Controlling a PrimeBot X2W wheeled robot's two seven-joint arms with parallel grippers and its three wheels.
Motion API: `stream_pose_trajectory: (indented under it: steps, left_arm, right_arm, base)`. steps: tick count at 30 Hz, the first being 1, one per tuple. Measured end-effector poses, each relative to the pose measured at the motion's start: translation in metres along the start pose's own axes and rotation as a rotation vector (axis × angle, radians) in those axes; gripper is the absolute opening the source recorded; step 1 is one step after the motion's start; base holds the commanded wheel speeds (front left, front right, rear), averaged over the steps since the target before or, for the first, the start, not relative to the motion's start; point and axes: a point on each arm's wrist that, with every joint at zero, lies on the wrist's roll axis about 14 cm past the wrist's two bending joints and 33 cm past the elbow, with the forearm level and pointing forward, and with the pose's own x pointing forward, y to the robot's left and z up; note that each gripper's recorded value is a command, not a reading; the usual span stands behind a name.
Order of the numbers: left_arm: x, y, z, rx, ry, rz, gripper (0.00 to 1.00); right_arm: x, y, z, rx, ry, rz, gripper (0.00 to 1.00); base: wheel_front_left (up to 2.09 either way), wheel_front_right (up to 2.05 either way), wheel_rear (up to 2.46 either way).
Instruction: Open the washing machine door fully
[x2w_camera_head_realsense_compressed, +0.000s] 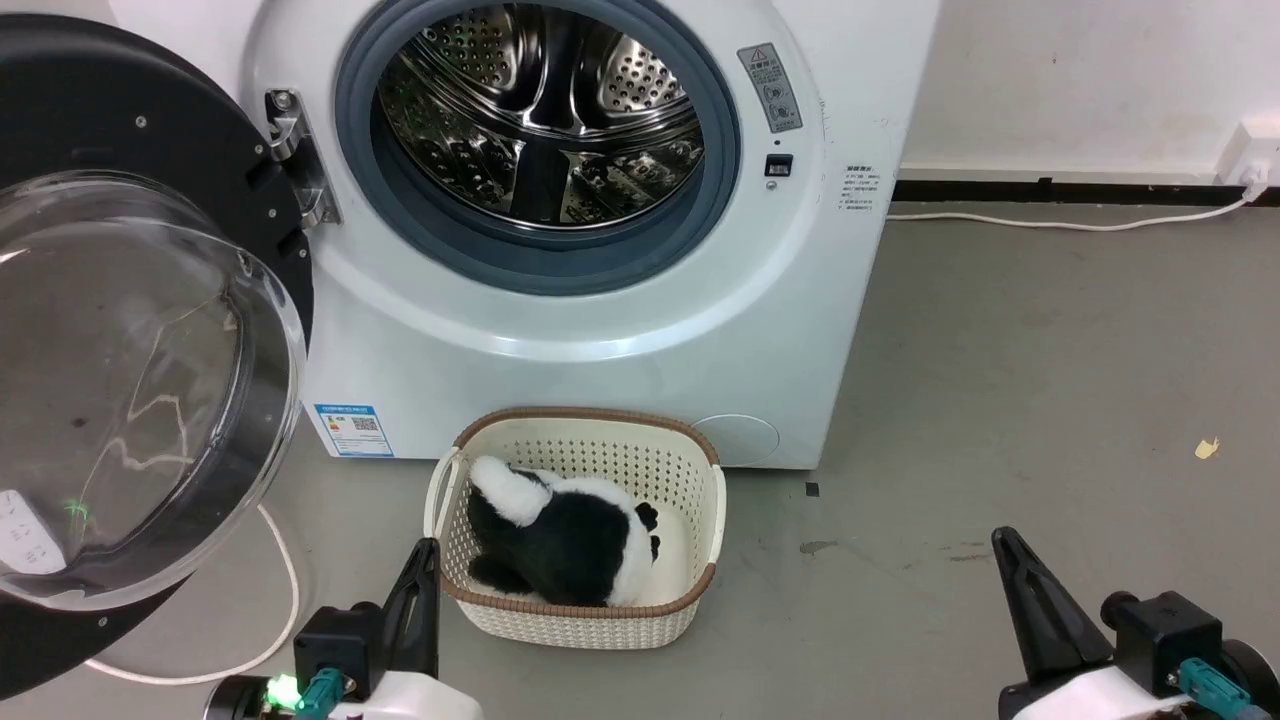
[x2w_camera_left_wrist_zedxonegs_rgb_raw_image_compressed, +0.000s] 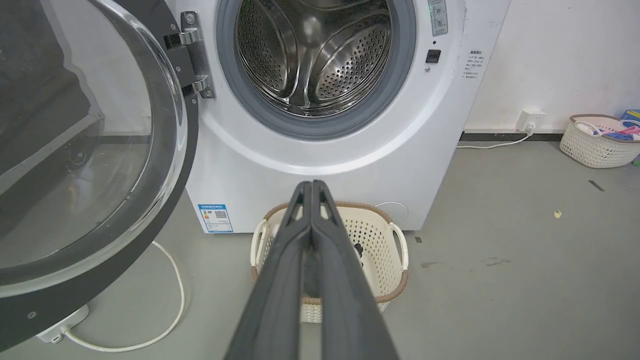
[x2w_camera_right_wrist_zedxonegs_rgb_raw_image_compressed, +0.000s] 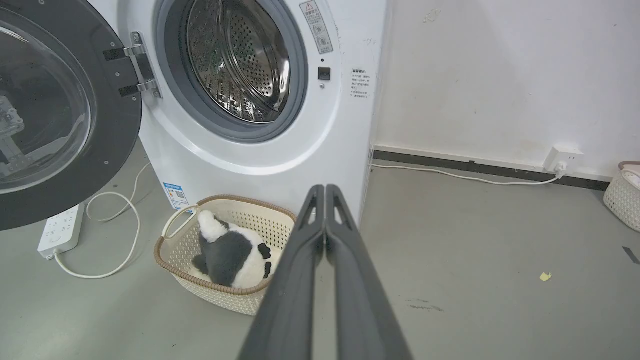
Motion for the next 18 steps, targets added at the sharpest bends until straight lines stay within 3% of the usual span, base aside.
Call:
stream_pose_trajectory:
  steps: [18]
  left_arm:
    - [0.0058, 0.0062, 0.0071, 0.016, -0.002, 0.017, 0.00]
  right_arm:
    - [0.0055, 0.0018, 0.0004, -0.021, 0.017, 0.008, 0.00]
  base:
    - [0.00, 0.00, 0.00]
